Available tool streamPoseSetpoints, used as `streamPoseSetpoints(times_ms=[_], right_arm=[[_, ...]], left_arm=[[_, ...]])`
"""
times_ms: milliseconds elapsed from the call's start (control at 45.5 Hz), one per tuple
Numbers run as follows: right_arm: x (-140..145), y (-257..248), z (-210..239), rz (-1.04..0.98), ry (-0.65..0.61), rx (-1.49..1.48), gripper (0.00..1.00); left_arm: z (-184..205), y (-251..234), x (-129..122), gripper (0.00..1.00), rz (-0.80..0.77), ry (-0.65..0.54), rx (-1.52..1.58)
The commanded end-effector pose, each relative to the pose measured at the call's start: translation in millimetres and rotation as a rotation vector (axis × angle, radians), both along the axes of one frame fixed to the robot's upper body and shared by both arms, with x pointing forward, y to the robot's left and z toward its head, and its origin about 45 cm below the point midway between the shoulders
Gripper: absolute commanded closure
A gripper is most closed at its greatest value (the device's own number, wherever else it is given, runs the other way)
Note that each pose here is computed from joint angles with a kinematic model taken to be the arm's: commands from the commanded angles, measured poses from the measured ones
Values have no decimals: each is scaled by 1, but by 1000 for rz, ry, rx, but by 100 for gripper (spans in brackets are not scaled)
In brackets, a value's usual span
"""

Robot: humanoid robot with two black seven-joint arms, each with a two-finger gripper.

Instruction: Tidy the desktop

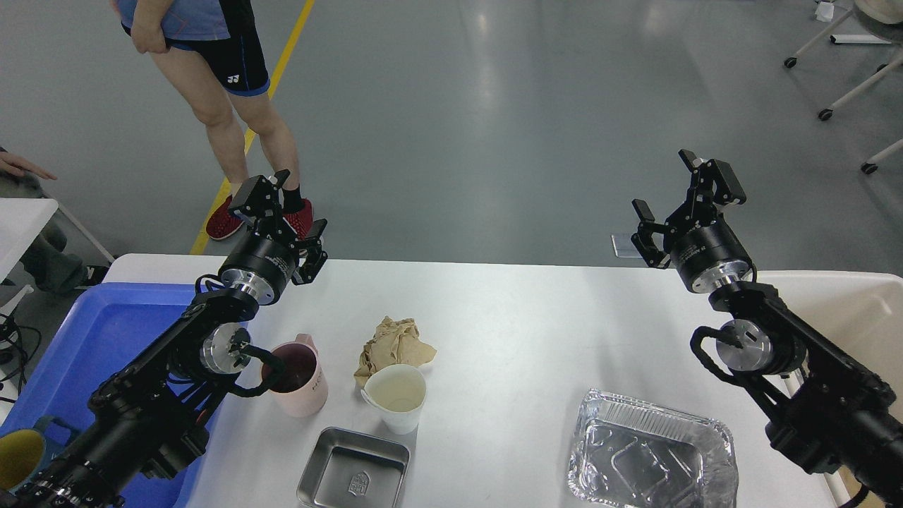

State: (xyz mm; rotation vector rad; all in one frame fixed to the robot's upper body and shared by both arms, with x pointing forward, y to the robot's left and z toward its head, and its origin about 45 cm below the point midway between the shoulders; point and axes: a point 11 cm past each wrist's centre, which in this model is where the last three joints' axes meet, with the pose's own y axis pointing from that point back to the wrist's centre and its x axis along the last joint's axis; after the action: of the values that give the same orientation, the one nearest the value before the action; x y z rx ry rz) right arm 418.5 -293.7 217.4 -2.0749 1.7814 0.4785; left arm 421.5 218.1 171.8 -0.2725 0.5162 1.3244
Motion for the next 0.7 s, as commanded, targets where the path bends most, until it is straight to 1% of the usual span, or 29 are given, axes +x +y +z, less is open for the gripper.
streamPoseSetpoints(times_ms=[0,198,462,593,615,681], right_arm=[[0,-1,-2,-5,6,-4,0],[-4,-2,-8,-9,21,-8,0],[-3,2,-9,-4,20,0,0],[-4,5,-11,-3,23,5,0],[-4,5,-11,-1,24,5,0],[-4,5,-11,0,23,4,0]], left_arm=[[-3,2,-2,3,3,-2,8],[1,0,0,3,1,-6,1],[22,-1,9,3,-24,-52,7],[30,-5,9,3,-107,-45,92],[31,-3,8,3,-135,-28,121],[33,9,5,3,-152,-2,147]])
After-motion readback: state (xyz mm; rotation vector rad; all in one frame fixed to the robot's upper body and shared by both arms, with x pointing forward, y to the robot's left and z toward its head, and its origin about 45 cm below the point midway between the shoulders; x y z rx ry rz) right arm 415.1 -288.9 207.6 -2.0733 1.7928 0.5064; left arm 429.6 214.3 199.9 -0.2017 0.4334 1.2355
